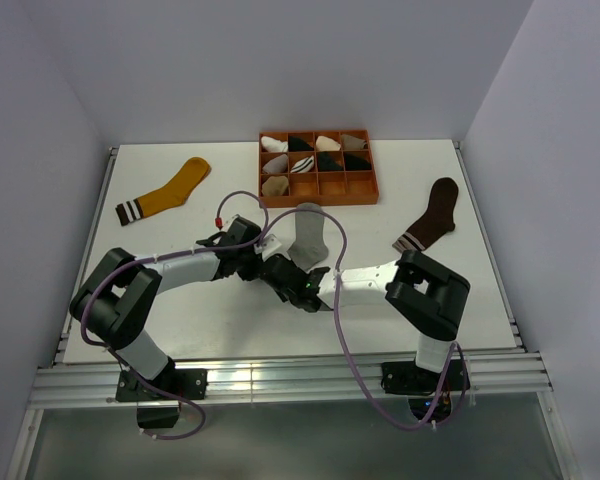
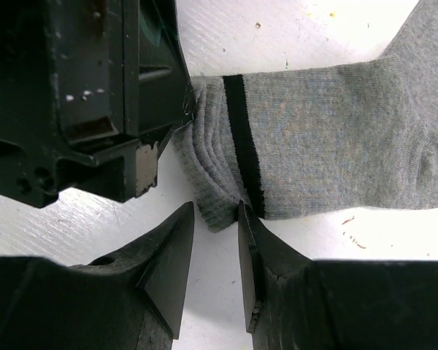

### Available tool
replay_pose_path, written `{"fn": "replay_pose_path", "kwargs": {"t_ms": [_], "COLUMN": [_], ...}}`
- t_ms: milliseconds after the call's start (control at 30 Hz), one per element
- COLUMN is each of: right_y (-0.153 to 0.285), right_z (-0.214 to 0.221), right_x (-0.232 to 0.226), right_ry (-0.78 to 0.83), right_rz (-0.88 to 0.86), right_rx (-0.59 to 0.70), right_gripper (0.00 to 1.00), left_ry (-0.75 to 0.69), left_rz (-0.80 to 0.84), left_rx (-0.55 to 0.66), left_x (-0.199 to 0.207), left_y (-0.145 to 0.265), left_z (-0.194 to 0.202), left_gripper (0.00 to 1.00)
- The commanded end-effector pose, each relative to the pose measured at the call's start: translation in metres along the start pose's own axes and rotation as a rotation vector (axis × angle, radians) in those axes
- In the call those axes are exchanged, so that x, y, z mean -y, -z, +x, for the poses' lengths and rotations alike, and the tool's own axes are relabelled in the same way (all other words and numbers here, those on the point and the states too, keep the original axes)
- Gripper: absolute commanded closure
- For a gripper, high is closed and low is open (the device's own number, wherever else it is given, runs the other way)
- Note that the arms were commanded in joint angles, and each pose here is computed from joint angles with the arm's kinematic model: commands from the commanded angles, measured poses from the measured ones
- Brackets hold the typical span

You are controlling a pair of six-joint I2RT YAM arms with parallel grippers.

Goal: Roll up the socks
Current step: Roll the sock at the center of the board.

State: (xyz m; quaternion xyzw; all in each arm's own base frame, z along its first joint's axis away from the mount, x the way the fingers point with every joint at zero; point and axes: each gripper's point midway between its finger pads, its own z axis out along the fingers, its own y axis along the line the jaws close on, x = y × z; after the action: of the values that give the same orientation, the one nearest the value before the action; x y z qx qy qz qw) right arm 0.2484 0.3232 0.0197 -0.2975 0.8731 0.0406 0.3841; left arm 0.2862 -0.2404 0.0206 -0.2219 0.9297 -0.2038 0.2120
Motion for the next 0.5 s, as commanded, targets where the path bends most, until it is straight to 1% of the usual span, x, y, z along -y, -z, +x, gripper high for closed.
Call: {"fn": "replay_pose_path", "kwargs": {"t_ms": [0,167,300,333,367,433,467], "right_y": [-0.006,-0.015,-0.017,-0.017,-0.016,-0.016,-0.015], "right_z": [0.037,0.05,0.066,0.075,0.078,0.082,0.084], "right_x": [0.004,0.003,0.012,0.016,0.017,0.016,0.013], "right_ry": [0.089,0.111,0.124,0.139,0.133,0.127,0.125], "right_rz": [-0.01,0.006,0.063,0.079,0.088,0.079,0.068], "right_rx": [-0.137,-0.195,-0.262,-0.295,-0.304,-0.321,-0.327], "right_gripper": [0.62,0.62,0.67,0.7,0.77,0.84,0.91], "left_ry": [-0.081,-0.087,-0.09,-0.09,-0.09,-0.087,-0.086], "left_rz": [-0.174,-0.176,-0.178,-0.175,-0.175,-0.17,-0.166], "left_rx": [-0.041,-0.045,-0.044,-0.046,-0.048,-0.052,-0.05], "left_x": [-0.046,-0.047,-0.048,-0.047,-0.047,-0.047,-0.045], "left_y": [-0.007,-0.006,-0.006,-0.006,-0.007,-0.007,-0.006], "left_z": [0.018,0.018,0.018,0.019,0.019,0.02,0.019], "left_gripper": [0.82,0.82,0.82,0.82,0.82,0.82,0.82]}}
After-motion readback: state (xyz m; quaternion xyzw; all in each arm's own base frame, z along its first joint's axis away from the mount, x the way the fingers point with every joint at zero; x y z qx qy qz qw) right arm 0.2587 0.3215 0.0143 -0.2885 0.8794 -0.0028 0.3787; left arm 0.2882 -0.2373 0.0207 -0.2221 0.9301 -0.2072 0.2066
